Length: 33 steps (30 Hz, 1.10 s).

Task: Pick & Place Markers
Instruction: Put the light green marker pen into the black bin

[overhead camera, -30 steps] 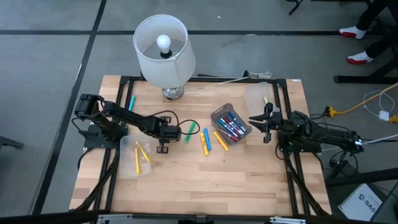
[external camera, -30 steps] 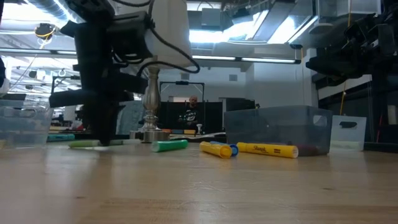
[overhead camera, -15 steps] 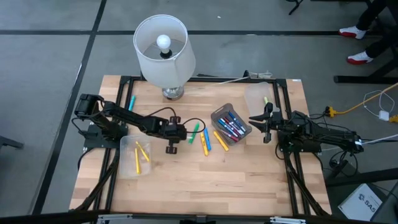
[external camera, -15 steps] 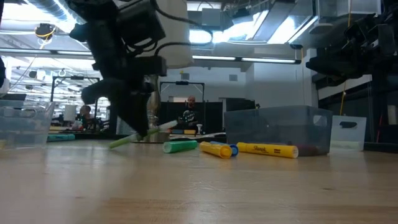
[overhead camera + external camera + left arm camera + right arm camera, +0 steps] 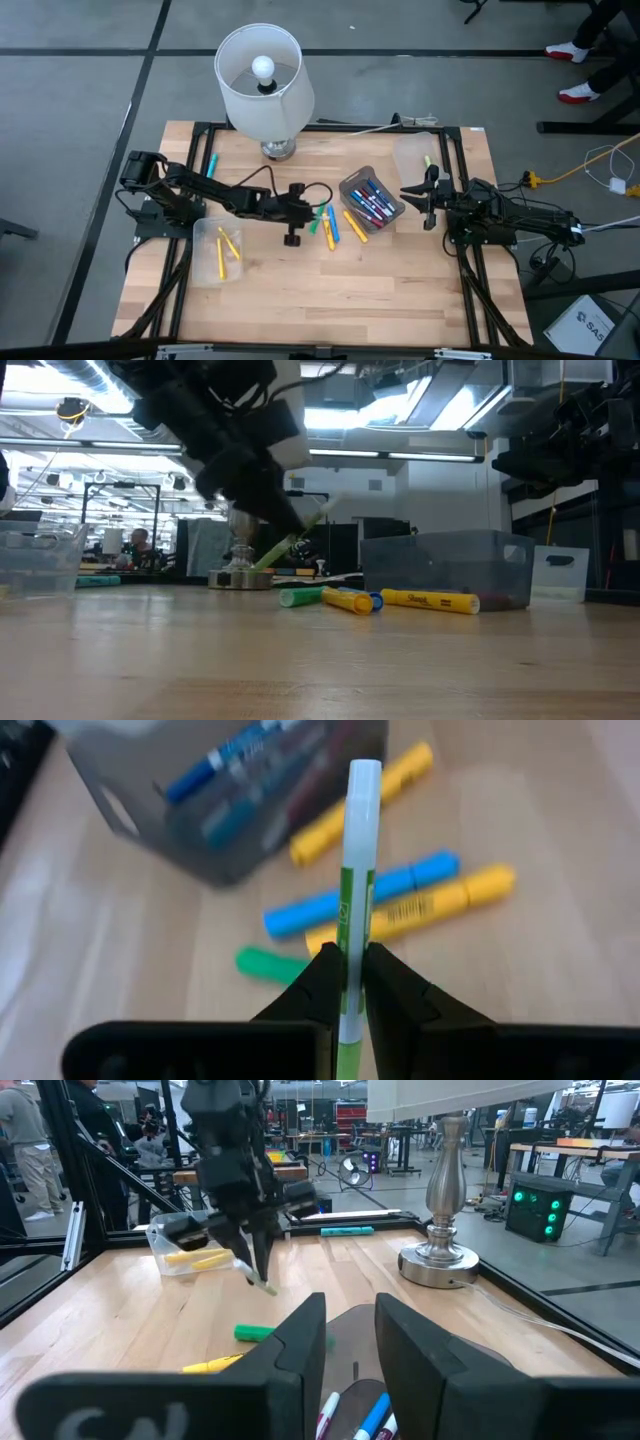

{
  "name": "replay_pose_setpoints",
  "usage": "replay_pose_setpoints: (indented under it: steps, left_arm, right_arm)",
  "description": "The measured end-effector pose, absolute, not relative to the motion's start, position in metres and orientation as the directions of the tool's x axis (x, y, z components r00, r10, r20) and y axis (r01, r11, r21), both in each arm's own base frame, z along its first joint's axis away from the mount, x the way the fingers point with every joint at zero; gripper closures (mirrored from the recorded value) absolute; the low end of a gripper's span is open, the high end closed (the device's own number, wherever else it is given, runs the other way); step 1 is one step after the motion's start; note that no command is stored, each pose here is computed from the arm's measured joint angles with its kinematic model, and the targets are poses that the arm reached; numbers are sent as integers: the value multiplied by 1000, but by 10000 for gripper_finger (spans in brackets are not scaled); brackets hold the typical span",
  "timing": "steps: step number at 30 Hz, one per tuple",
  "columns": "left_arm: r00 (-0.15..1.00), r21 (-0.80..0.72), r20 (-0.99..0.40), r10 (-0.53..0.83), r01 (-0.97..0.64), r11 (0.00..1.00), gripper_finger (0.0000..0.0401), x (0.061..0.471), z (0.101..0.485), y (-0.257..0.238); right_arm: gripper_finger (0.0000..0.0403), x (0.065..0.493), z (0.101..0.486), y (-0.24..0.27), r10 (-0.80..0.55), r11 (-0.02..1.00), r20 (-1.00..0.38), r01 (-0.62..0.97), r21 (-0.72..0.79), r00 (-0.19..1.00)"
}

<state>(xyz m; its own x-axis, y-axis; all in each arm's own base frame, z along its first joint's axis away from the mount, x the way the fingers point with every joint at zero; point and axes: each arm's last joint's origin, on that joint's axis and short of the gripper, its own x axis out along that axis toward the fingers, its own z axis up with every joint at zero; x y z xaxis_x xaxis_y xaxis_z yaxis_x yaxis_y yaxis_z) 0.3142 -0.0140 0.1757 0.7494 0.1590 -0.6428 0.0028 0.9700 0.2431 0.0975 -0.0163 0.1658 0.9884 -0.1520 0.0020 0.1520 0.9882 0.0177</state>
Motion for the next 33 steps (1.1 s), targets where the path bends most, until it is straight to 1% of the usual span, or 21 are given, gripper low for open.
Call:
replay_pose_setpoints:
  steps: [14,30,33]
  left_arm:
    - [898,264,-414,150,-38,964,377,329,198,-15]
    - [973,287,-179,144,-88,954,377,336,221,-16]
    - [982,292,-143,126,-80,953,377,337,225,-16]
  right_arm:
    - [312,98,166,-16,-152,988,2,152,18,988]
    - [312,98,166,-16,-152,988,2,152,18,988]
    - [312,98,166,-16,-152,988,2,152,18,988]
